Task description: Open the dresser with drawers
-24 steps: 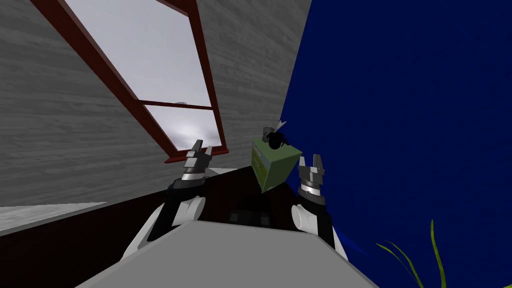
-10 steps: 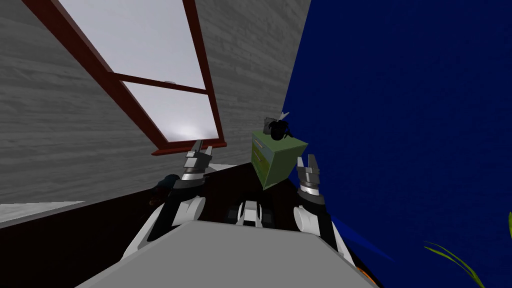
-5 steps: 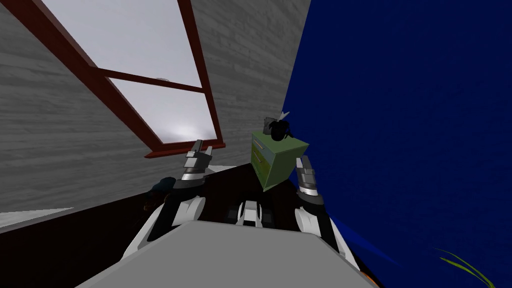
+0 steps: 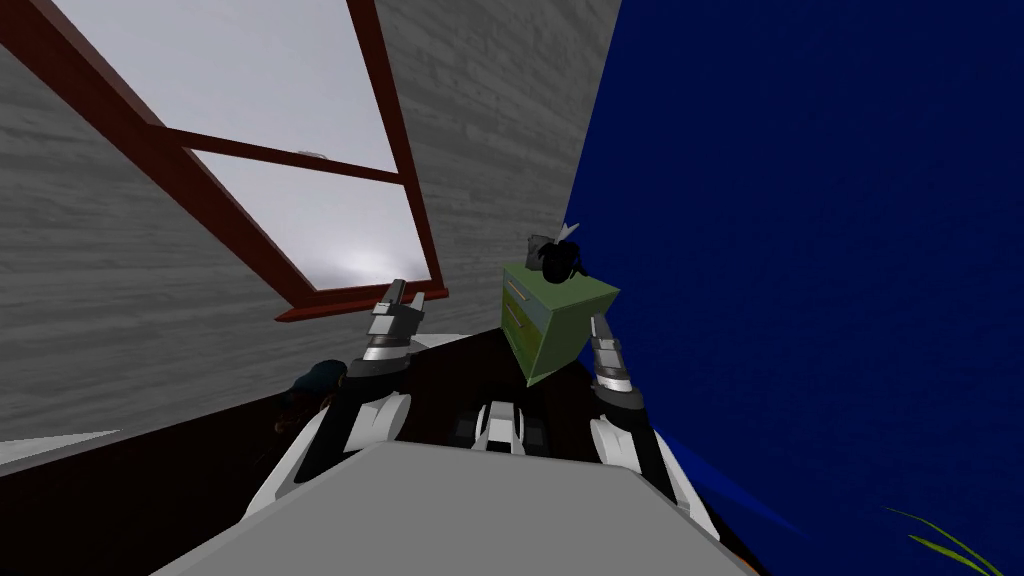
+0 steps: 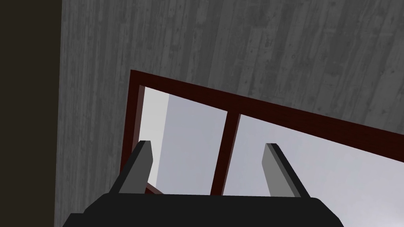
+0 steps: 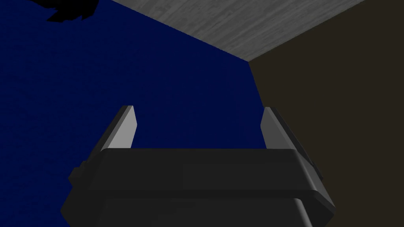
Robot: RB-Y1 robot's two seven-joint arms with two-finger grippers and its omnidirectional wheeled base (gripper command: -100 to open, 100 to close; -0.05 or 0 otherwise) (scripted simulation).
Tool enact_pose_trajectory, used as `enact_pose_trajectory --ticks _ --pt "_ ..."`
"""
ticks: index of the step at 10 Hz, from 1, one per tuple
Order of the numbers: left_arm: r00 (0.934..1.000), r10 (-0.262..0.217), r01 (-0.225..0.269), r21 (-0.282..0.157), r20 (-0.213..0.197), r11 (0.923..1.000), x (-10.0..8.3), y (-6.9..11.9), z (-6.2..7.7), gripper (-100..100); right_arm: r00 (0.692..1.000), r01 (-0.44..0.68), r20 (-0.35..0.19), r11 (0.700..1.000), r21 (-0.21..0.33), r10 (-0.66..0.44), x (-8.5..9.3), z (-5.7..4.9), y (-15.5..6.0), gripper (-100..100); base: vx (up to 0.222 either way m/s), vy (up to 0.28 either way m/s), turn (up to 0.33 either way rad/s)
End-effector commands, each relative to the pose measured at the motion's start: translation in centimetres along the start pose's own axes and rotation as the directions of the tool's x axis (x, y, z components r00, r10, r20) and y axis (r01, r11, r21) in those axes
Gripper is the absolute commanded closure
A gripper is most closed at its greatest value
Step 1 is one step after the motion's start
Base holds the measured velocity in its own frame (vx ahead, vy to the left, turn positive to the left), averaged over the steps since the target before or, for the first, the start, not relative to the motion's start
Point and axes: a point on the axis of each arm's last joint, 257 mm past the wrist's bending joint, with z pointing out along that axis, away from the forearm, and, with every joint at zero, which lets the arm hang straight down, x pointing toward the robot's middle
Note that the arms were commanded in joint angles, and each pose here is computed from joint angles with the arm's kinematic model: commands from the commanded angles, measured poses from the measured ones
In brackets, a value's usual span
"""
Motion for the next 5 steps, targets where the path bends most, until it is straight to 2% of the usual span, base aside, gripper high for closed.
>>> enact_pose_trajectory --ticks 1,5 --pt "1.0000 0.000 0.000 0.000 0.000 1.0000 0.00 0.00 0.00 0 0.995 0.095 -0.029 0.995 -0.009 -0.095 0.76 -0.34 -0.25 -100 0.073 0.032 -0.033" --pt "1.0000 0.000 0.000 0.000 0.000 1.0000 0.00 0.00 0.00 0 0.979 0.198 -0.046 0.980 -0.020 -0.199 1.29 -0.56 -0.40 -100 0.058 0.026 -0.021"
